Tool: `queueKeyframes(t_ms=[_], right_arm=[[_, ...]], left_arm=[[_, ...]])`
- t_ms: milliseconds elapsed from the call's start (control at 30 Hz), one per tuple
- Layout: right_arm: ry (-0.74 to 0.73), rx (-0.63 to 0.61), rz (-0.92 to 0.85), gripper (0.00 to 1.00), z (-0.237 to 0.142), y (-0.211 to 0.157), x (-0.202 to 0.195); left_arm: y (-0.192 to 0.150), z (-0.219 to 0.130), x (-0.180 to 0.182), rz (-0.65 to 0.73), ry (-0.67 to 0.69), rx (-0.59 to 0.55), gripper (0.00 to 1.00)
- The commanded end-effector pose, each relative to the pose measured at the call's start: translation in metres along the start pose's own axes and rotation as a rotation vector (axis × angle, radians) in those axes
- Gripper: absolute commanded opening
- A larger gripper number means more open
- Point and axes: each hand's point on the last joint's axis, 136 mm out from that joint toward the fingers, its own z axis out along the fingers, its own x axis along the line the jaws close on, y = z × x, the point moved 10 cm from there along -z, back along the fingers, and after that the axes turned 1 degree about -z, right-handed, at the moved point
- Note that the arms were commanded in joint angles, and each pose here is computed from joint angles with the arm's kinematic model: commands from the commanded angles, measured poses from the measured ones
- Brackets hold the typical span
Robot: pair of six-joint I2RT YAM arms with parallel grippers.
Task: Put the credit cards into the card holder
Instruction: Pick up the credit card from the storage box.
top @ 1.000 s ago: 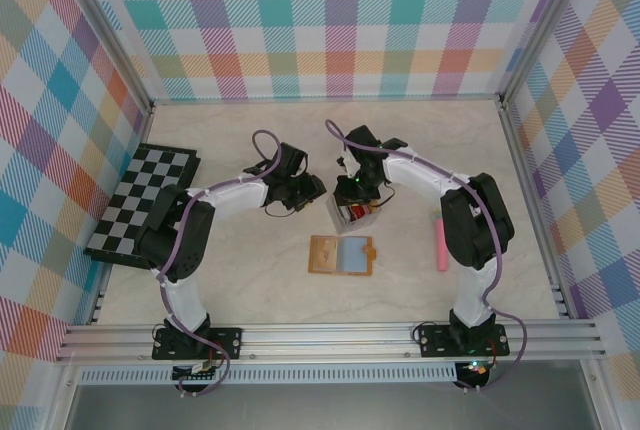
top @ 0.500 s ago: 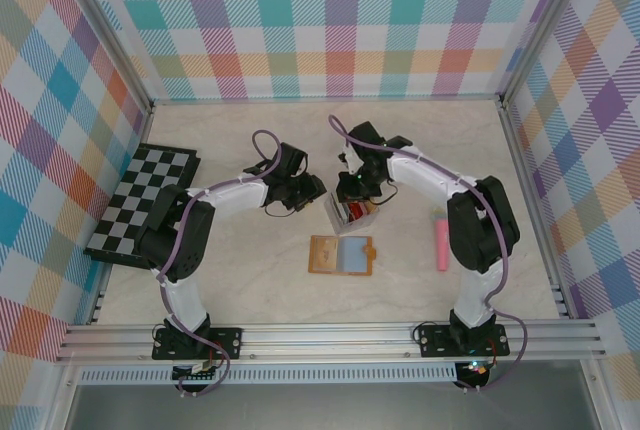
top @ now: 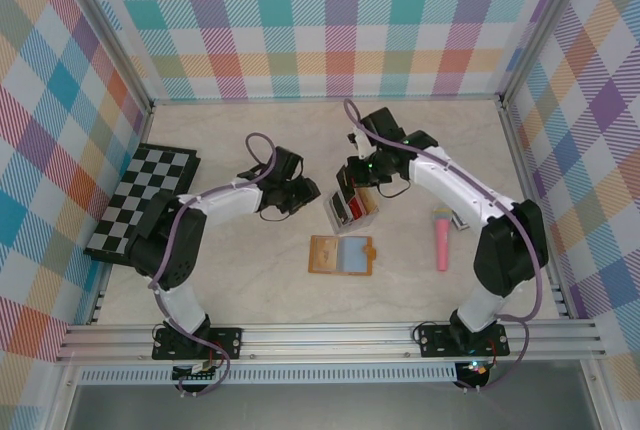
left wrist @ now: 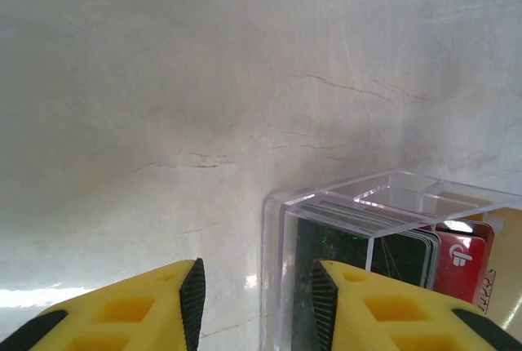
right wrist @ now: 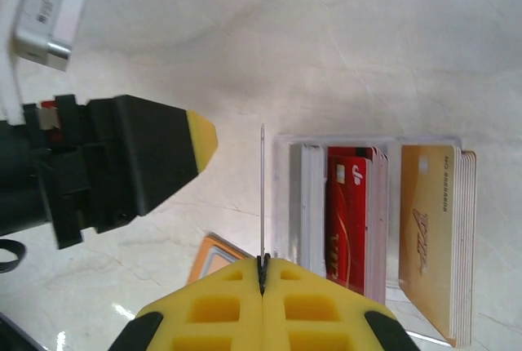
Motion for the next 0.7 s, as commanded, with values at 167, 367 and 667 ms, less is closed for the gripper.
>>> queueKeyframes(t_ms=[167,367,667], right_arm=[[0.075,0.042,0.035,0.01,0.016,-0.014,0.001],[0.168,-0.016,0.123,0.00,-0.005,-0.020,-0.004],[0.423,-0.118,0.290,0.01,-0.035,-0.033,-0.016]], left_arm=[[-0.001,-0.026,-0.006,0.011,-0.123,-0.041,0.42],[-0.014,-0.049,-0.015,0.030,-0.379,0.002,0.52],[-0.035,-0.072,-0.029,0.089,-0.669,0.139,0.60]])
